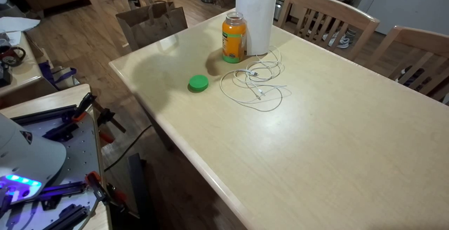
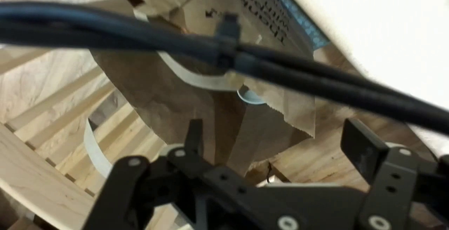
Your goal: Put the cap in the bag
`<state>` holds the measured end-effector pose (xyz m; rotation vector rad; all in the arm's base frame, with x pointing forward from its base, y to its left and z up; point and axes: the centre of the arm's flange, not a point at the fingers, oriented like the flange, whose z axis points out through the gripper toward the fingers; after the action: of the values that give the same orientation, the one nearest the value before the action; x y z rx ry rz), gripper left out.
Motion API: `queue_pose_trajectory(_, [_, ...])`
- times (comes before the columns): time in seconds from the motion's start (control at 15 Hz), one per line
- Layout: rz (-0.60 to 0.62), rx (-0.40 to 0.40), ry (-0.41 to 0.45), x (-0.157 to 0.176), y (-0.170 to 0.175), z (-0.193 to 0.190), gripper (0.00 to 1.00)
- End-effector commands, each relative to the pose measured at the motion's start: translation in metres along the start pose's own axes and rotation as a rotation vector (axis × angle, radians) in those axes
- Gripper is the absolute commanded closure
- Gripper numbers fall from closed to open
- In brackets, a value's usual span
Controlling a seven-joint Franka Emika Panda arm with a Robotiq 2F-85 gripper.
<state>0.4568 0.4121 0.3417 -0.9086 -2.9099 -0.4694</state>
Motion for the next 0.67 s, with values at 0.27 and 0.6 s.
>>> queue_pose_trajectory(0.27, [0.153,0.022,-0.383,0.003,0.004,-0.060,0.00])
queue_pose_trajectory(0.6, [0.210,0.017,-0.339,-0.013,0.003,-0.064,0.00])
